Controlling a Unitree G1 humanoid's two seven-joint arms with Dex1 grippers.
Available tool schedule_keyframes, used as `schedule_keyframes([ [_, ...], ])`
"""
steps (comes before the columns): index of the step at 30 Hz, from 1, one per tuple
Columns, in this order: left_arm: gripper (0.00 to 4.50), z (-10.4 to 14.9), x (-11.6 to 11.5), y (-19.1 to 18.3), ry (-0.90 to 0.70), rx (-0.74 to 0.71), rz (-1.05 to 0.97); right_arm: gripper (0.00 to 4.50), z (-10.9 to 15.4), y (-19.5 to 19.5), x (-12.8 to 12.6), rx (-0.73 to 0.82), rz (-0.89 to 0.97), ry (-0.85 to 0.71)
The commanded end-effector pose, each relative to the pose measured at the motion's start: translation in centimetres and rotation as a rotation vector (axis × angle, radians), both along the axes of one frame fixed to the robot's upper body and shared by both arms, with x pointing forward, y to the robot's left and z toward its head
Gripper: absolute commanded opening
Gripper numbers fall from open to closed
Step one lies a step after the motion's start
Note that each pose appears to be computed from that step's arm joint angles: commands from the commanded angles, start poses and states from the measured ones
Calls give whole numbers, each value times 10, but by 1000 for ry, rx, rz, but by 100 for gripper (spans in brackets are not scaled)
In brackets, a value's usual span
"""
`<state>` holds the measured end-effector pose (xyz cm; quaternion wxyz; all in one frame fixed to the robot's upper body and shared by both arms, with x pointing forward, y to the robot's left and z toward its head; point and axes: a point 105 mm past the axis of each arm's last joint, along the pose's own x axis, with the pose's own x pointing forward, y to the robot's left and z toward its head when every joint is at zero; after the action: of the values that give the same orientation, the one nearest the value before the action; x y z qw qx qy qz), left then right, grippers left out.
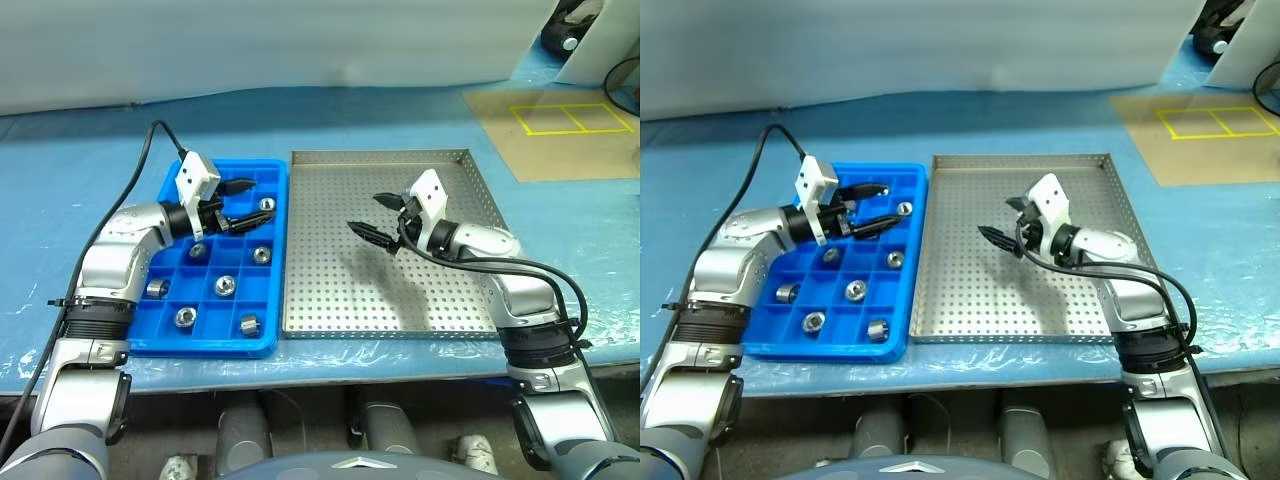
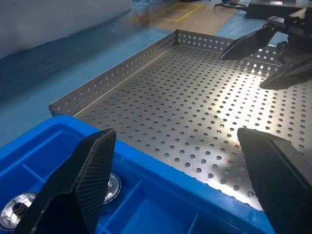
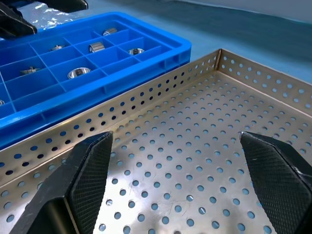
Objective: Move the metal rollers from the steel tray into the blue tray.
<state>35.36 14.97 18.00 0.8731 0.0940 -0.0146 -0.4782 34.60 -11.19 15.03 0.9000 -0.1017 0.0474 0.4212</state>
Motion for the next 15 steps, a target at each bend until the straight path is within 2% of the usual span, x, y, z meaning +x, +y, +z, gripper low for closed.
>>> schedule_keyframes([
  [1, 424, 12, -7, 3, -50, -13, 7, 433, 18, 4, 4, 20, 22, -56],
  [15, 424, 10, -15, 9, -42, -21, 46, 433, 15, 10, 4, 12, 63, -40],
])
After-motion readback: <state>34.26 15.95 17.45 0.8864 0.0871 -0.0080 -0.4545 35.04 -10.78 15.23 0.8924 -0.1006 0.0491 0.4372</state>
